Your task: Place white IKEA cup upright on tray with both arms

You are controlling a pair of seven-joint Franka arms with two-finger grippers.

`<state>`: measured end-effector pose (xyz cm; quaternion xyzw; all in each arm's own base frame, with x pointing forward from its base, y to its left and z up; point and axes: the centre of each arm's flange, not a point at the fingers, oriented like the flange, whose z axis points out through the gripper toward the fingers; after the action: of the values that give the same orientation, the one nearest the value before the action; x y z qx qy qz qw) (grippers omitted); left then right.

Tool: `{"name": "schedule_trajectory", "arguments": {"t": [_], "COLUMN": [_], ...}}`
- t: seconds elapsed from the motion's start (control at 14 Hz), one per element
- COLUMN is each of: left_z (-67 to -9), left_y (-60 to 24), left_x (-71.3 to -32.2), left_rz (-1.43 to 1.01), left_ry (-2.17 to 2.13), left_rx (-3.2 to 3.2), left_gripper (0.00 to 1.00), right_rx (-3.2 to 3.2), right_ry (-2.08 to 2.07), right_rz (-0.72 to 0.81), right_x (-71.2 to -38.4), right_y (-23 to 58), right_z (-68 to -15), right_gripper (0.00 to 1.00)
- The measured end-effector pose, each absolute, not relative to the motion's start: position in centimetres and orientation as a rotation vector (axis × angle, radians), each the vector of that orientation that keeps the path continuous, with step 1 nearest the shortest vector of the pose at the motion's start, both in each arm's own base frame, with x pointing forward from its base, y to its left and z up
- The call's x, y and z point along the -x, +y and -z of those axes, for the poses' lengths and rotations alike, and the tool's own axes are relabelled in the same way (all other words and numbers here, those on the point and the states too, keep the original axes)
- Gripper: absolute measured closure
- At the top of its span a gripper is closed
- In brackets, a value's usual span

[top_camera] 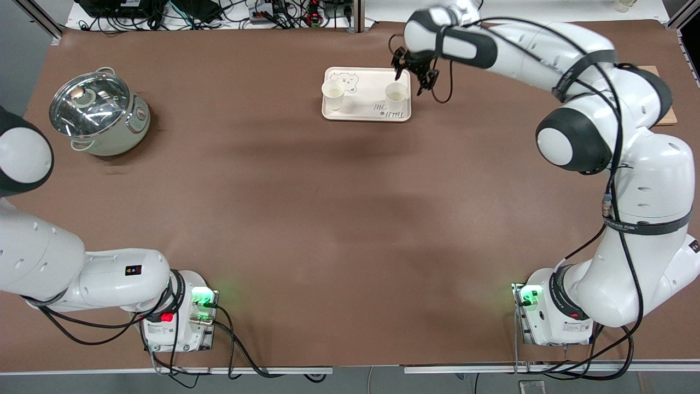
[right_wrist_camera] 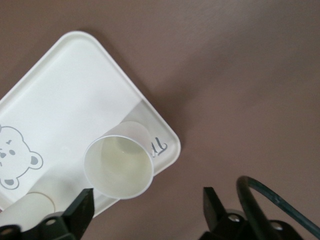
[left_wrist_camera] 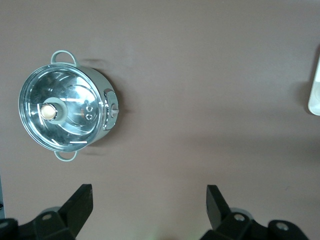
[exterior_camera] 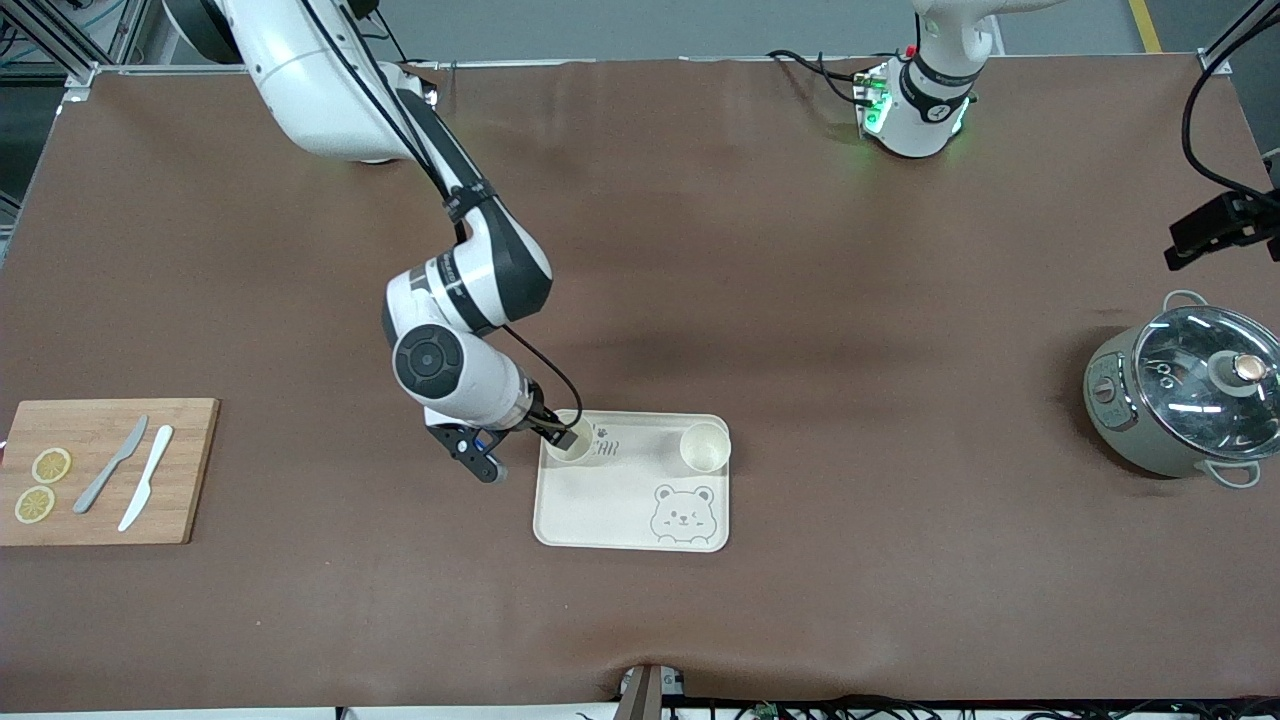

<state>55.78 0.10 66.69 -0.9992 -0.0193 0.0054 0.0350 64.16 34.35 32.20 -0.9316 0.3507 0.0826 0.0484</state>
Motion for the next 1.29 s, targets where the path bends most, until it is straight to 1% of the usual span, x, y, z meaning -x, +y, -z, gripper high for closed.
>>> {"name": "schedule_trajectory", "arguments": {"t": [0.21,0.36,0.57,0.64,0.79,1.0,1.29], "left_z": [-67.3,-67.5,-67.6,-67.4,-67.3,-68.3,-68.3], "left_y": [-2.6,-3.5,-2.8,-2.7,-2.8,-2.9,-3.3], "left_x": [-54.5,-53.7,-53.2,-53.2,-53.0,-52.3,-52.2], "left_rz": [0.001,0.004,0.007,0.003,0.004,0.038,0.041], "left_ry": [-0.057,-0.083,-0.110,-0.114,-0.111,-0.108,-0.091], "left_rx": [3.073,3.129,3.155,3.154,3.154,3.148,3.126], "left_gripper": [0.00,0.00,0.00,0.00,0.00,0.00,0.00], "right_rx": [2.825,2.855,2.942,2.971,3.042,3.064,3.080], "right_ry": [1.128,1.133,1.085,1.015,0.806,0.644,0.406], "right_rz": [-0.299,-0.325,-0.240,-0.220,-0.244,-0.252,-0.247], "right_x": [-65.0,-64.2,-63.0,-62.7,-61.9,-61.1,-58.1], "right_y": [30.0,28.6,27.5,27.0,25.1,20.2,12.7], "right_z": [-37.5,-40.4,-44.7,-46.1,-48.3,-51.4,-55.6], "right_gripper": [0.00,0.00,0.00,0.00,0.00,0.00,0.00]}}
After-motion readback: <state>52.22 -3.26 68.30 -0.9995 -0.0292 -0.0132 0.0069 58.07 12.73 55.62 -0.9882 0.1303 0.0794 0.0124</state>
